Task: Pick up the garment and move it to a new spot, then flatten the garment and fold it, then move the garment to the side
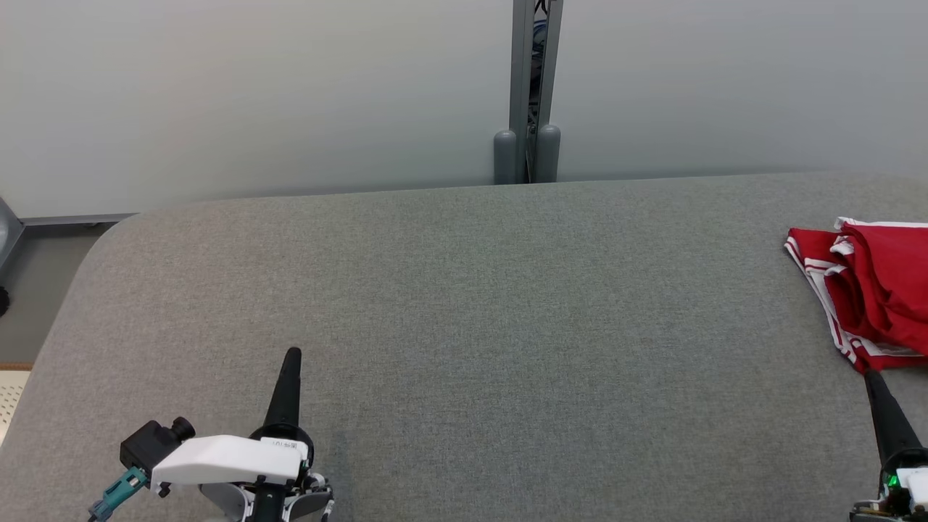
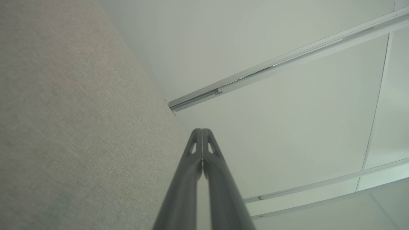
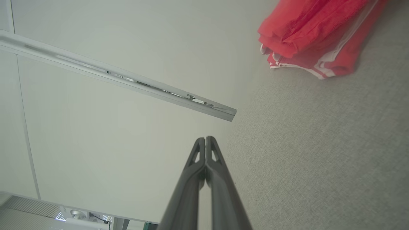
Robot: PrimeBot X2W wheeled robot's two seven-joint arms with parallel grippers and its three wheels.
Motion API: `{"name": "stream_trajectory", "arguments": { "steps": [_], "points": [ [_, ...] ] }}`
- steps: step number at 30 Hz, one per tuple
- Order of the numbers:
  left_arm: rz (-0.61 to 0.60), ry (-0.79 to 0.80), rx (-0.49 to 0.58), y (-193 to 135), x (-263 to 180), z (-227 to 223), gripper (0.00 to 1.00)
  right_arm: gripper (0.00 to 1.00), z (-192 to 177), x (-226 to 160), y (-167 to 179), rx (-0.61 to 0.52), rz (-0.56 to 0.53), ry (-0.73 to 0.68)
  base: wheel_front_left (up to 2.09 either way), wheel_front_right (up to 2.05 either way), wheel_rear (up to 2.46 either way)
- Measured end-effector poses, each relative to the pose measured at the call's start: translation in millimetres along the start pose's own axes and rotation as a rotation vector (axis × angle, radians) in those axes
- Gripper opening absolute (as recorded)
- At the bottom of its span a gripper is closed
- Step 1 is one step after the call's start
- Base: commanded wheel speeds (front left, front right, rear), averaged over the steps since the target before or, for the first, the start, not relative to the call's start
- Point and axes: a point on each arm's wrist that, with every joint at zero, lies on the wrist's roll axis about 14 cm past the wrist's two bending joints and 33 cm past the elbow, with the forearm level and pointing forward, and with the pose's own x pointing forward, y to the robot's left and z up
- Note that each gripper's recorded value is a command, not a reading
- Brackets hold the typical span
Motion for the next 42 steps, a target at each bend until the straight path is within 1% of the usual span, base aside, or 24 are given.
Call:
{"name": "stream_trajectory", "arguments": {
  "steps": [18,42],
  "points": [
    [-0.028,0.007,-0.156,-9,10,1,0.0,0.0,12,3,2,0.157,0.015,-0.013,0.0,0.0,0.0],
    [-0.061,0.013,-0.309,-19,20,4,0.0,0.0,27,7,5,0.318,0.049,-0.029,0.0,0.0,0.0]
  ]
}}
